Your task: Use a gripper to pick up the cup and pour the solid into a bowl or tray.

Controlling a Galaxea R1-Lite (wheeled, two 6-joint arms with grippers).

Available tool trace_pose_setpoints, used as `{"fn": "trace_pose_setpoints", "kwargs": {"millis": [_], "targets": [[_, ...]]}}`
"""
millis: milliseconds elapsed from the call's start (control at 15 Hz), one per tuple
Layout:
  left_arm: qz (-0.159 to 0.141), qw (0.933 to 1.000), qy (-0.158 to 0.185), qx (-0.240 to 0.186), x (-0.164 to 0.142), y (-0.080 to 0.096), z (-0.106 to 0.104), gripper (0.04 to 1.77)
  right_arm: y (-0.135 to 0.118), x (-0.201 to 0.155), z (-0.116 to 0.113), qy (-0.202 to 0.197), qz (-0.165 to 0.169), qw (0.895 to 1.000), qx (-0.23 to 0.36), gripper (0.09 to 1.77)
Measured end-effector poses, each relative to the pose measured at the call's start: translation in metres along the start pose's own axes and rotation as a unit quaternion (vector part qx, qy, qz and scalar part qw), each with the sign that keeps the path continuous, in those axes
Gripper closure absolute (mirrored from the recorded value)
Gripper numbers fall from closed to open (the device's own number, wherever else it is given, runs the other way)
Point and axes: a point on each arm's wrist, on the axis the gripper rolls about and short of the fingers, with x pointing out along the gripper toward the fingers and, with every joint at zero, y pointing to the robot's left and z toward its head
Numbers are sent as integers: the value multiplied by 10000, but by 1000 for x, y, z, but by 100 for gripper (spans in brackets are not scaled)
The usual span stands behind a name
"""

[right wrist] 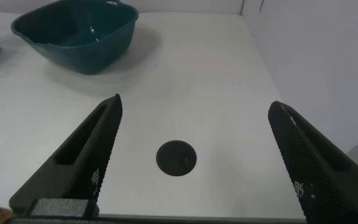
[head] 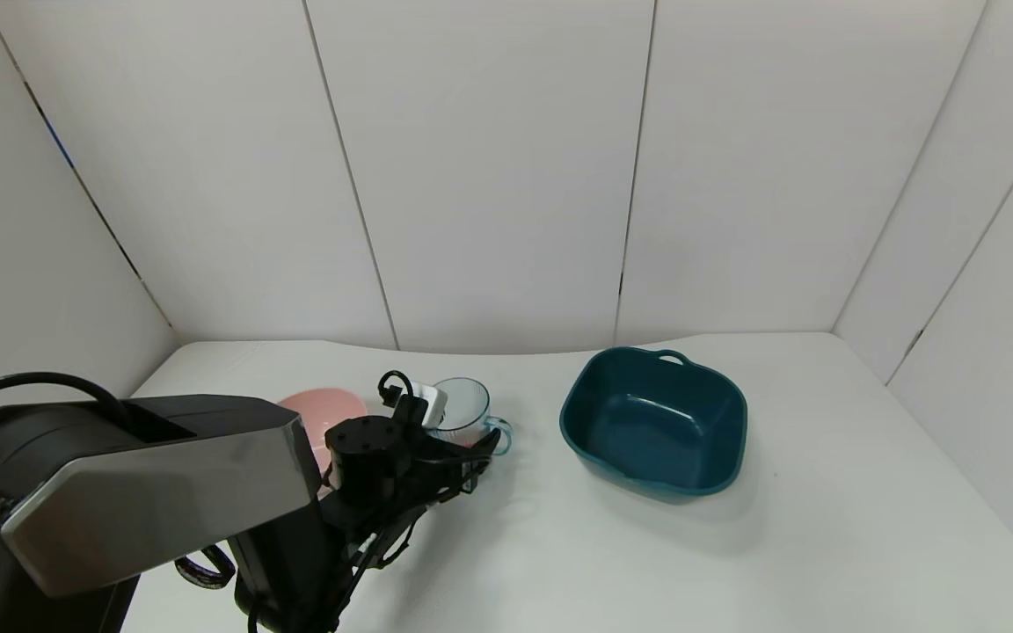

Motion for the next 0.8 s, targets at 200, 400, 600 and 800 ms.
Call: {"fn": "trace_pose_setpoints", "kwargs": {"millis": [200, 400, 600, 800], "targets": [[0, 9999, 130, 10, -3, 0, 3, 47, 0, 0, 0, 2, 0, 10000, 2, 15], [10, 9997, 231, 20, -8, 1, 15, 47, 0, 0, 0, 2, -2, 10000, 0, 15], [25, 9996, 273, 22, -15, 2, 36, 47, 0, 0, 0, 2, 0, 10000, 0, 15], [145, 9995, 292, 34, -26, 6, 63, 47, 0, 0, 0, 2, 0, 10000, 0, 15]]}}
